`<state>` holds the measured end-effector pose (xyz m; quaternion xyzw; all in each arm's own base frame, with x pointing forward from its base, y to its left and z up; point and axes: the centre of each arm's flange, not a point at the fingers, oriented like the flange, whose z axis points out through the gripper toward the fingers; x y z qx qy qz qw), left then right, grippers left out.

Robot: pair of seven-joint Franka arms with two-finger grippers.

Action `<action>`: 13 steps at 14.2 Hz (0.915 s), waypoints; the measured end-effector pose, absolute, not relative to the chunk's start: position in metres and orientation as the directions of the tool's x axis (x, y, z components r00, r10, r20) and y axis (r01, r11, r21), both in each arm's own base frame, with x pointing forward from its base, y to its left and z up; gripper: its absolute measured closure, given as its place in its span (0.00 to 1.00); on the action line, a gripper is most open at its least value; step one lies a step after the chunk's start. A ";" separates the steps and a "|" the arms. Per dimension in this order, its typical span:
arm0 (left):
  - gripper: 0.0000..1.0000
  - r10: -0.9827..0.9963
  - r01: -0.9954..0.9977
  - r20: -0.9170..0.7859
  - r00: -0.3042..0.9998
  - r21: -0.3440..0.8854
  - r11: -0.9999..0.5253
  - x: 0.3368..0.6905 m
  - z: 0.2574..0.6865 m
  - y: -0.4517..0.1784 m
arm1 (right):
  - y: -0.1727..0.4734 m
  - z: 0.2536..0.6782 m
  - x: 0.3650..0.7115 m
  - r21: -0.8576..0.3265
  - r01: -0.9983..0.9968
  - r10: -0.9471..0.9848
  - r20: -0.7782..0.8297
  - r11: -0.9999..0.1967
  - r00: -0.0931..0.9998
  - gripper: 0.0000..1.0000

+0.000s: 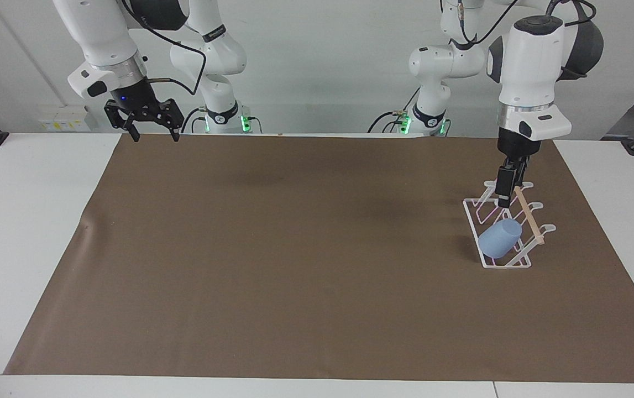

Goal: Hang cup on cup holder
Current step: 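Lower the cup onto the rack hook with the left gripper and release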

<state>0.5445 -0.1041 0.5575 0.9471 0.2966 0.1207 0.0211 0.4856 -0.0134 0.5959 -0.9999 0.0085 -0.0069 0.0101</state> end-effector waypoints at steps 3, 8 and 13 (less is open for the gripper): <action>0.00 0.323 0.324 0.147 0.935 0.014 -0.946 0.534 0.554 -0.102 | -0.013 0.596 0.486 -0.020 -0.017 -0.017 0.014 -1.000 1.000 0.00; 0.00 -0.079 -0.078 0.010 0.997 -0.059 -0.995 0.522 0.569 -0.080 | -0.017 0.602 0.486 -0.021 -0.024 -0.024 0.028 -0.999 0.999 0.00; 0.00 -0.124 -0.123 0.000 0.992 -0.048 -0.991 0.524 0.593 -0.061 | -0.019 0.603 0.486 -0.022 -0.026 -0.027 0.029 -0.999 0.999 0.00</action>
